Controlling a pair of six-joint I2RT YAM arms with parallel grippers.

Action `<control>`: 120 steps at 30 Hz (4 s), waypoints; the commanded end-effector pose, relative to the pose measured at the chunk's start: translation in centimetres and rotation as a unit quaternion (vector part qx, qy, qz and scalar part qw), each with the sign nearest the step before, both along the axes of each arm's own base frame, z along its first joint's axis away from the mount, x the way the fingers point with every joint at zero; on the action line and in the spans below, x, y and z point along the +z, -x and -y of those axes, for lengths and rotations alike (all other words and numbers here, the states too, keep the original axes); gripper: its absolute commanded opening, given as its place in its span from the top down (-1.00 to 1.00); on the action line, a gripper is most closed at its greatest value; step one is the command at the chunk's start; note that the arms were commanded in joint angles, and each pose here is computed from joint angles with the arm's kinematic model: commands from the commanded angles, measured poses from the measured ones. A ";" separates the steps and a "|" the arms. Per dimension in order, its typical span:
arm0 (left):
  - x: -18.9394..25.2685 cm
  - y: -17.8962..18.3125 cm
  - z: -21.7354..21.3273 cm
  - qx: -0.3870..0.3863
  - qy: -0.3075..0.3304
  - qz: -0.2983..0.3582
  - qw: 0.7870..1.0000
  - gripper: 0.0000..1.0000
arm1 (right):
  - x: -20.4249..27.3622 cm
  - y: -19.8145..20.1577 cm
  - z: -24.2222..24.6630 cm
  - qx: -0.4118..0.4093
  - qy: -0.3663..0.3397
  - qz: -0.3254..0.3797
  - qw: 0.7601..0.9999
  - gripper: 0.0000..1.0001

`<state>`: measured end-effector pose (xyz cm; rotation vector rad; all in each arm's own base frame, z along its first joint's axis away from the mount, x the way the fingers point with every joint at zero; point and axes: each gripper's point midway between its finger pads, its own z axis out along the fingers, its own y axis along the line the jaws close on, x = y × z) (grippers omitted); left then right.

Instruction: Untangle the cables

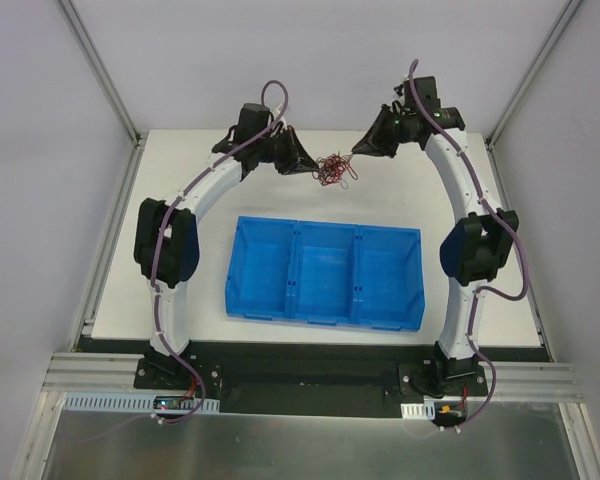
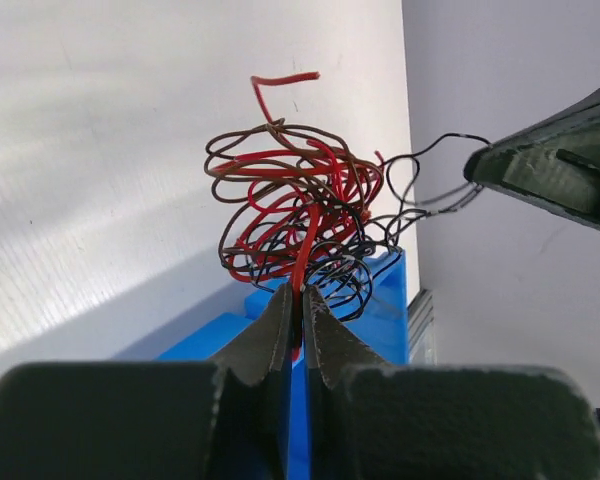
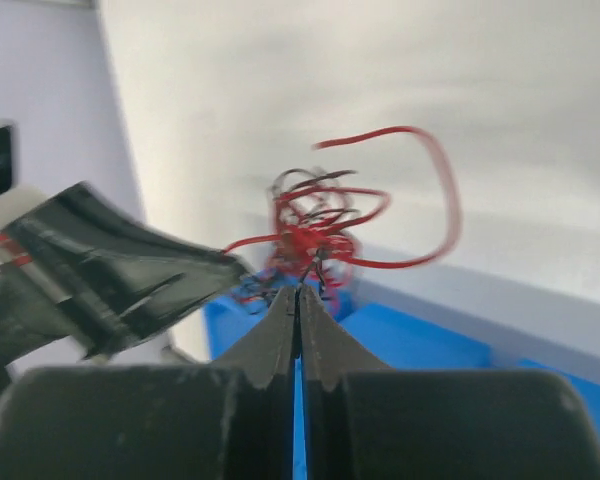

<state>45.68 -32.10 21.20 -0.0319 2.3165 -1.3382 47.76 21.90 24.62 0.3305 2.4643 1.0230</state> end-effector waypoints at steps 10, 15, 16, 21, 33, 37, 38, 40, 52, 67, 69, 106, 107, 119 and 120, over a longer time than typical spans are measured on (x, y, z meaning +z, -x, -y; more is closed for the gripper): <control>6.5 -1.5 -4.2 0.096 0.058 -0.053 0.992 1.00 | 0.1 1.2 9.2 -0.078 0.234 0.029 0.969 0.94; 8.5 -1.1 -3.5 0.071 0.080 -0.047 0.993 1.00 | 1.1 1.1 4.6 0.022 0.106 0.064 0.992 0.21; 8.8 -1.0 -3.4 0.068 0.083 -0.045 0.993 1.00 | 1.3 1.3 3.8 0.040 0.084 0.066 0.993 0.11; 10.0 -0.7 -3.2 0.061 0.096 -0.047 0.992 1.00 | 1.2 2.6 1.6 0.102 0.064 0.103 0.987 -0.26; 12.7 -0.2 -2.9 0.065 0.132 -0.072 0.986 1.00 | -0.7 4.0 -3.1 0.129 0.055 0.157 0.978 -0.26; 13.7 0.2 -2.5 0.052 0.145 -0.078 0.985 1.00 | -2.0 3.6 -2.6 0.133 0.076 0.190 0.970 -0.29; 13.8 0.3 -2.5 0.052 0.147 -0.080 0.985 1.00 | -2.2 3.5 -2.7 0.141 0.078 0.196 0.967 -0.29; 14.1 0.7 -2.4 0.046 0.150 -0.083 0.984 1.00 | -2.6 3.0 -2.8 0.145 0.079 0.204 0.965 -0.30; 15.3 1.8 -2.1 0.027 0.166 -0.098 0.981 1.00 | -4.3 2.4 -5.0 0.178 0.074 0.235 0.953 -0.21; 15.7 2.7 -2.1 0.028 0.165 -0.095 0.981 1.00 | -6.3 1.6 -5.6 0.175 0.102 0.240 0.949 0.57; 15.7 2.8 -2.0 0.028 0.164 -0.094 0.982 1.00 | -5.5 1.8 -5.7 0.170 0.094 0.245 0.950 0.83; 9.2 1.4 -1.2 -0.031 0.019 0.052 0.998 -0.04 | 5.9 4.3 -2.4 0.090 0.005 0.221 0.971 1.00; 9.5 1.1 -0.9 -0.030 0.023 0.056 0.998 0.00 | 5.9 4.4 -2.5 0.092 0.005 0.217 0.972 1.00; 5.7 0.3 1.8 -0.061 0.036 0.044 0.996 -0.24 | 11.4 5.1 -3.7 0.071 -0.094 0.204 0.972 1.00; 5.5 0.0 2.1 -0.059 0.046 0.037 0.997 -0.32 | 12.1 5.2 -3.8 0.069 -0.106 0.204 0.971 1.00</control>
